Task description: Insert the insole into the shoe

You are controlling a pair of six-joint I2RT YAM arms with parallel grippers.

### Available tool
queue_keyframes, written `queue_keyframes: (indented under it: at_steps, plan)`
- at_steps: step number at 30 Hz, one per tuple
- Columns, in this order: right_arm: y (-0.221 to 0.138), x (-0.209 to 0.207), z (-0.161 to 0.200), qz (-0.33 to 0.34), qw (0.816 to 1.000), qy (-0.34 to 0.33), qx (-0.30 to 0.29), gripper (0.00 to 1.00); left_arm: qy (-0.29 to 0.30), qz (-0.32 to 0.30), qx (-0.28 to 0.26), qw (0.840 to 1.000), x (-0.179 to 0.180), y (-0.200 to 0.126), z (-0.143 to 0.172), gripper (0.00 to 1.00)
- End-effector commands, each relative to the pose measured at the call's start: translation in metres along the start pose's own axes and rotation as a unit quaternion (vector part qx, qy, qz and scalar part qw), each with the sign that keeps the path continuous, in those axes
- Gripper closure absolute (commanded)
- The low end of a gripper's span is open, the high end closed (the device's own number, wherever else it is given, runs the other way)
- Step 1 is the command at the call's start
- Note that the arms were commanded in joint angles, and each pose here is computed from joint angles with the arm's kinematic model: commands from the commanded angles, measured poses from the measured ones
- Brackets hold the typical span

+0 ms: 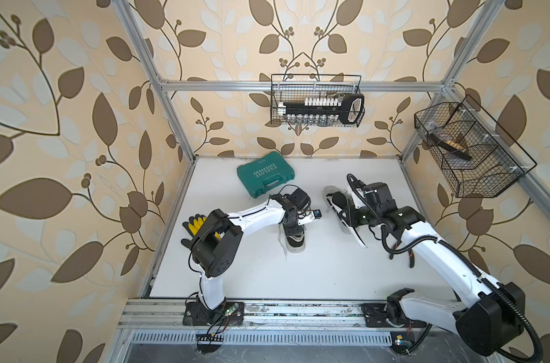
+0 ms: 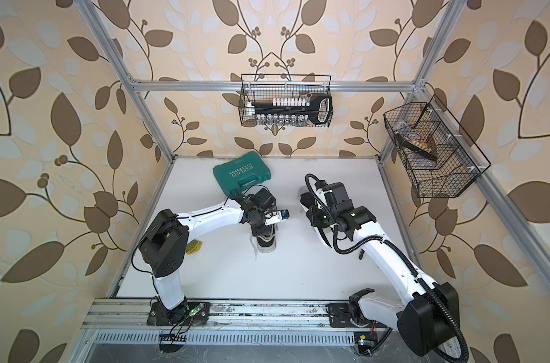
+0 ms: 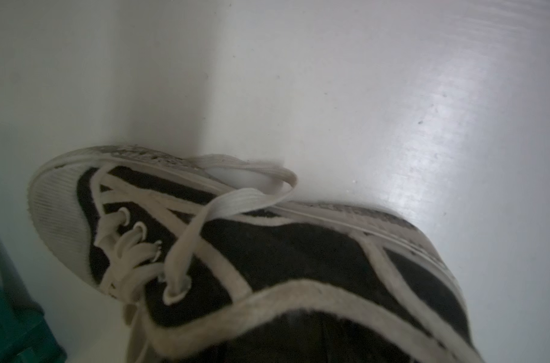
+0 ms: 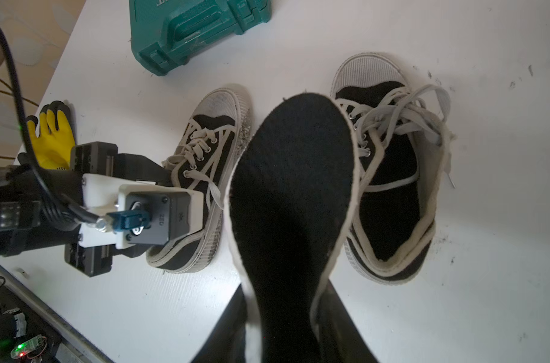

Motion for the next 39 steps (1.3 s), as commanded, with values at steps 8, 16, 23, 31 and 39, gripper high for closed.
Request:
queue_keyframes:
  at_steps: [8, 16, 23, 31, 39]
  plan:
    - [-0.008, 0.0, 0.004, -0.009, 1.0, -0.006, 0.007, 0.66, -0.018, -0.088, 0.032, 0.995, 0.02, 0.012, 0.0, 0.78]
    - [-0.008, -0.001, 0.004, -0.007, 1.0, -0.011, 0.014, 0.68, -0.077, -0.037, 0.037, 0.996, 0.02, -0.026, -0.015, 1.0]
    - [-0.011, -0.001, 0.003, 0.001, 0.999, -0.032, 0.026, 0.69, -0.165, 0.048, 0.061, 0.983, 0.02, -0.047, -0.016, 1.0]
    - [-0.021, 0.0, 0.005, 0.005, 0.995, -0.084, 0.059, 0.7, -0.31, 0.184, -0.018, 0.932, 0.02, -0.064, -0.031, 1.0]
    - [-0.022, 0.01, 0.014, -0.015, 0.984, -0.127, 0.126, 0.72, -0.391, 0.278, -0.132, 0.867, 0.021, -0.053, -0.033, 1.0]
Point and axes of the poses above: each gripper's point midway between its finger pads, its own y axis out along the fingers, its own x axis along the line the jaws close on, z = x × y, the point moved 5 cm from there along -y, back along the fingers, and after that the axes turned 5 degrees about y, right-handed, at the moved point
